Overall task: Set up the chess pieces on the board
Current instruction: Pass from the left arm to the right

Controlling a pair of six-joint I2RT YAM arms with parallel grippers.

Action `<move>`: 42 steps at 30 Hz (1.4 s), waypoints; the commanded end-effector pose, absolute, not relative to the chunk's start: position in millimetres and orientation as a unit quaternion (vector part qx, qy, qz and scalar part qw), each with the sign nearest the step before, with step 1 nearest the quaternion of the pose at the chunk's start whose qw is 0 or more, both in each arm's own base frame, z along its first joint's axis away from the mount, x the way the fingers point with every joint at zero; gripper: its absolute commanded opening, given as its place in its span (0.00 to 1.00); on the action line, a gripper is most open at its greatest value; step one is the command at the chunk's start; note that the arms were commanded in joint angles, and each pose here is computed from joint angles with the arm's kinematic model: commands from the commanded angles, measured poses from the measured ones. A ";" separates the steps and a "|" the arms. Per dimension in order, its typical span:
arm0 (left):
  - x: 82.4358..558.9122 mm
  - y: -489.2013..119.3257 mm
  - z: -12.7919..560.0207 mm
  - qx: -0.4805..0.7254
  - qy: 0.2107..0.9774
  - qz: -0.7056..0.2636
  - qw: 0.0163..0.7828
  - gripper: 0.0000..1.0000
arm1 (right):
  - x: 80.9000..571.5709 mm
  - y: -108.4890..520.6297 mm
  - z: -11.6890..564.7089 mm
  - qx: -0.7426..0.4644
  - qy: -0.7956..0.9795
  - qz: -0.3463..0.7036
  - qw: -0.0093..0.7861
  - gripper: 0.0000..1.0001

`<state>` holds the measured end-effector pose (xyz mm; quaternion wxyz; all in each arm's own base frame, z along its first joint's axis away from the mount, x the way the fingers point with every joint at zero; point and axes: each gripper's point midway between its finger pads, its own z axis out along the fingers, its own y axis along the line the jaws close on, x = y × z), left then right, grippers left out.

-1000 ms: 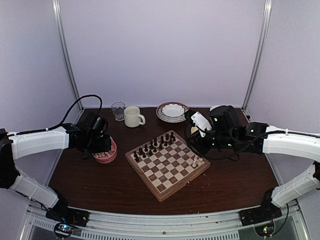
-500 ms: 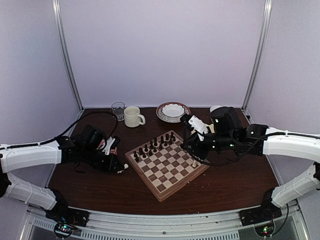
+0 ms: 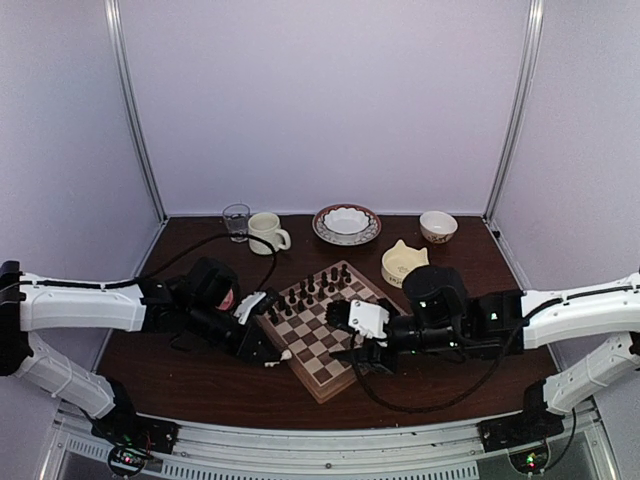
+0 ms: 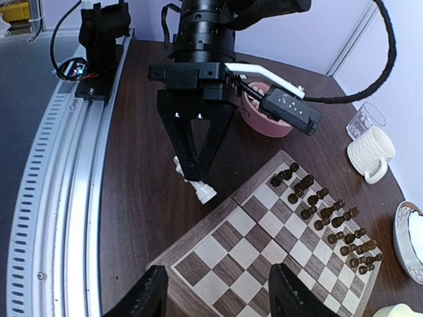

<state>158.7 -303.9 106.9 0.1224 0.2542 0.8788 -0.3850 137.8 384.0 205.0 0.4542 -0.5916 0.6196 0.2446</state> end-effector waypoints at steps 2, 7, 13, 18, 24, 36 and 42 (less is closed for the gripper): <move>156.2 -338.0 129.3 0.297 0.846 -0.422 0.132 0.00 | 145.0 385.3 200.3 -0.607 0.549 0.189 0.542 0.61; 152.3 -351.0 127.6 0.309 0.843 -0.422 0.126 0.00 | 151.4 381.6 198.8 -0.592 0.570 0.179 0.540 0.83; 143.6 -366.8 128.4 0.326 0.836 -0.425 0.117 0.00 | 132.8 383.6 189.0 -0.635 0.545 0.193 0.513 1.00; 140.1 -376.3 128.9 0.333 0.832 -0.430 0.109 0.00 | 127.8 394.4 169.5 -0.671 0.532 0.133 0.498 0.98; 134.5 -384.7 128.8 0.341 0.827 -0.434 0.103 0.00 | 127.2 403.2 150.2 -0.694 0.538 0.113 0.465 0.65; 126.1 -391.5 129.5 0.349 0.823 -0.439 0.093 0.00 | 136.1 409.8 127.1 -0.702 0.548 0.082 0.447 0.46; 124.6 -395.4 127.8 0.349 0.822 -0.441 0.086 0.00 | 141.0 412.3 123.1 -0.700 0.555 0.069 0.444 0.36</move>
